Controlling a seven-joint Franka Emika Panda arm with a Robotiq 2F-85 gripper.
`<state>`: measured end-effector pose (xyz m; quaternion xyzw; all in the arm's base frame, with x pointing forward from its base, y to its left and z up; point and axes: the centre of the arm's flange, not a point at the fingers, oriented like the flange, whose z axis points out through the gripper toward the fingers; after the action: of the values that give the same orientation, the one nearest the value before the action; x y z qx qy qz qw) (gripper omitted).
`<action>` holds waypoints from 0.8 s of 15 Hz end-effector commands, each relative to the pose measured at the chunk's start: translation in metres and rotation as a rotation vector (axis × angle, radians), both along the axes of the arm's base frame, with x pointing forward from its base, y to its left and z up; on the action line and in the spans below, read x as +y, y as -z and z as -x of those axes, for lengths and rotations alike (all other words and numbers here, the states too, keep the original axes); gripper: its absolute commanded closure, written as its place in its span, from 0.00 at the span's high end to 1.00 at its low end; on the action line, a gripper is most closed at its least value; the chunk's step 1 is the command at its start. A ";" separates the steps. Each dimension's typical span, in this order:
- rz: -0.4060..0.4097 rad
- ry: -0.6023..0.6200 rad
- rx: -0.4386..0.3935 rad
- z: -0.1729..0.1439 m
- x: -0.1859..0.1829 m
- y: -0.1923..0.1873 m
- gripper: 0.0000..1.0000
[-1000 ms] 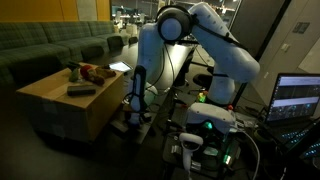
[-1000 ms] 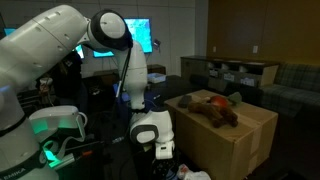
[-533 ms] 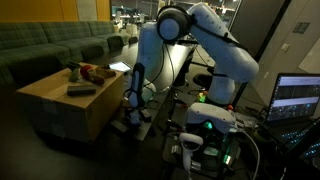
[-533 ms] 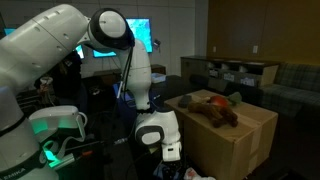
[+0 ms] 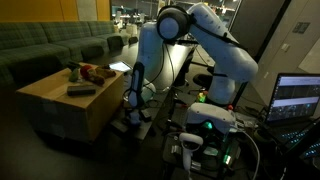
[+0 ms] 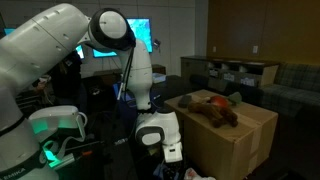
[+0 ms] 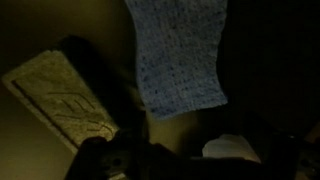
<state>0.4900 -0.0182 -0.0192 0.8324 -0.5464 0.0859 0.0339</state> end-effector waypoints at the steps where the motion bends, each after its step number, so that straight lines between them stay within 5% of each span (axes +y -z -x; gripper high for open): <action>1: -0.013 -0.053 0.019 0.002 0.002 -0.004 1.00; 12: -0.044 -0.131 0.055 0.005 0.017 -0.011 1.00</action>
<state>0.4868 -0.0052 -0.0213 0.8616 -0.5024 0.0645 0.0332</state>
